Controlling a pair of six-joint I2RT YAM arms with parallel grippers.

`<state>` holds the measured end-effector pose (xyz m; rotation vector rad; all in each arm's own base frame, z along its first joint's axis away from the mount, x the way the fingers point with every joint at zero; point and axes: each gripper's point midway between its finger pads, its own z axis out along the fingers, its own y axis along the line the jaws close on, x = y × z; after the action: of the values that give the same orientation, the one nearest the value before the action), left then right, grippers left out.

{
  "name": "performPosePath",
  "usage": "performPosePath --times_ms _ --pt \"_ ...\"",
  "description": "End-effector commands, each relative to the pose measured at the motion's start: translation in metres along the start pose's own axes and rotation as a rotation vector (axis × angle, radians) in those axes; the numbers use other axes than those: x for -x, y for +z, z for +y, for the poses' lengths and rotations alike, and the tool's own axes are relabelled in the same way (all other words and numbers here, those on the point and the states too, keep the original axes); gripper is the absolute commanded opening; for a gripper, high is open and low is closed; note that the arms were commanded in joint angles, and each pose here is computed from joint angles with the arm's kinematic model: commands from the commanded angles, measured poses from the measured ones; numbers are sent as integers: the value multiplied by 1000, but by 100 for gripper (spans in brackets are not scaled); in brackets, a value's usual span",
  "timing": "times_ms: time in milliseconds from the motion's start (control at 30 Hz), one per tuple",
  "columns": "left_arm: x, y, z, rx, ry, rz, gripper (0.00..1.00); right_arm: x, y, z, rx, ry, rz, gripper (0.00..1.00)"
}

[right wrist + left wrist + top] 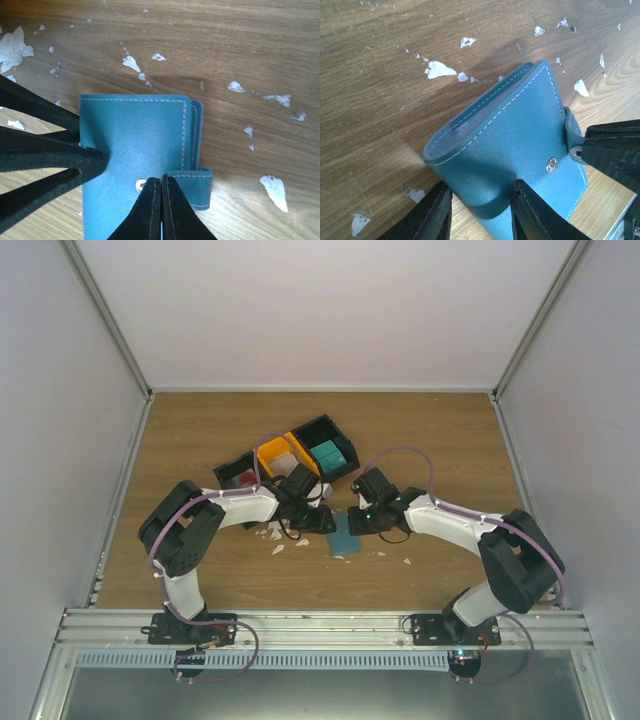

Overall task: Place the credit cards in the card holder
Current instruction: Close the card holder at the center of the board.

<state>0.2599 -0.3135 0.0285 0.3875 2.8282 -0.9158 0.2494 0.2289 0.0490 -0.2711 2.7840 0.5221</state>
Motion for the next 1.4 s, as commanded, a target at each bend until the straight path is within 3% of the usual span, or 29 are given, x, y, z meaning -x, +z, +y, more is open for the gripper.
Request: performPosePath --times_ms 0,533,733,900,1367 --pt "-4 7 -9 -46 32 15 34 7 5 12 15 -53 -1 2" --pt "-10 7 -12 -90 56 10 33 -7 19 11 -49 -47 34 12" --pt "-10 7 -12 -88 50 8 33 -5 13 8 -95 -48 30 11" --pt "-10 8 -10 -82 45 7 32 -5 10 8 -101 -52 29 3" --pt "-5 8 -7 -61 26 6 29 -22 21 8 -135 -111 69 1"
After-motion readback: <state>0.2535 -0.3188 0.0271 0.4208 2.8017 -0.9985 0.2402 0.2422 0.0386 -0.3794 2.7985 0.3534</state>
